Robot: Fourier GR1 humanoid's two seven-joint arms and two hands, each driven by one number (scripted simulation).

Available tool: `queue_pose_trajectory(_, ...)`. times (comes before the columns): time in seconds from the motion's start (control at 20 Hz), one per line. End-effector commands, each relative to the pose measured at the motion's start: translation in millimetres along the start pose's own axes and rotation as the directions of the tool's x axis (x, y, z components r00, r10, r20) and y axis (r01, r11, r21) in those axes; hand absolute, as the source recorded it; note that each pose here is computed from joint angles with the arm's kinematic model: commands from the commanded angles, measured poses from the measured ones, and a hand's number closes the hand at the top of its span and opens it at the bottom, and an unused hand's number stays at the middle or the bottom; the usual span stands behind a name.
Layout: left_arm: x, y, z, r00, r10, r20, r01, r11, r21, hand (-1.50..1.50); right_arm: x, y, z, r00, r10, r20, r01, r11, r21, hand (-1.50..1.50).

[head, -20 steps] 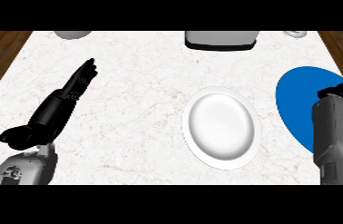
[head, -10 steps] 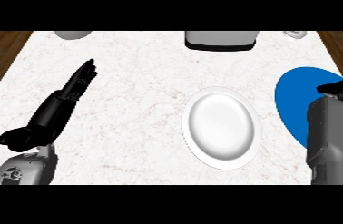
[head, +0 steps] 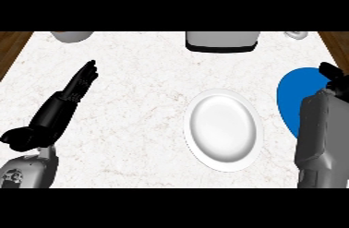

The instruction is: Pick the lemon from the plate and place it in the plate

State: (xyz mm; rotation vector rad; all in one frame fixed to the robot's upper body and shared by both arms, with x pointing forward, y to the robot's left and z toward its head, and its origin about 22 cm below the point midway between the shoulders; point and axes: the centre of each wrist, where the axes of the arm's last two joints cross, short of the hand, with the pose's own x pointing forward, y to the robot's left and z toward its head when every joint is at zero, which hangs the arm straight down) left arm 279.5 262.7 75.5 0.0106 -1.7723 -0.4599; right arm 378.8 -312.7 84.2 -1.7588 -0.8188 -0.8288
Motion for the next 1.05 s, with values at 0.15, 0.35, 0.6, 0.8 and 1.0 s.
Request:
queue_pose_trajectory(0.15,-6.6,2.1,5.9,1.0,0.014,-0.023,-0.013,1.0,0.006,0.0,-3.9,-30.6,17.5,0.961,-0.275,-0.04,0.275,0.961,-0.018,-1.5)
queue_pose_trajectory(0.35,13.3,2.9,7.2,1.0,0.005,-0.009,-0.005,1.0,-0.014,0.0,-27.5,-50.9,26.1,0.964,-0.265,-0.033,0.265,0.964,0.006,-1.5)
queue_pose_trajectory(0.6,5.8,2.9,-1.1,1.0,-0.002,-0.008,0.002,1.0,0.012,0.0,-48.0,-80.4,41.6,0.965,-0.262,-0.006,0.262,0.964,0.051,-1.5)
queue_pose_trajectory(0.8,-4.0,1.7,16.4,1.0,-0.003,-0.005,0.003,1.0,0.005,0.0,-49.8,-109.4,46.9,0.969,-0.245,-0.003,0.245,0.968,0.057,-1.5)
queue_pose_trajectory(1.0,15.2,-1.3,2.6,1.0,0.002,0.005,-0.002,1.0,-0.004,0.0,-53.3,-127.2,58.1,0.963,-0.27,0.01,0.267,0.958,0.108,-1.5)
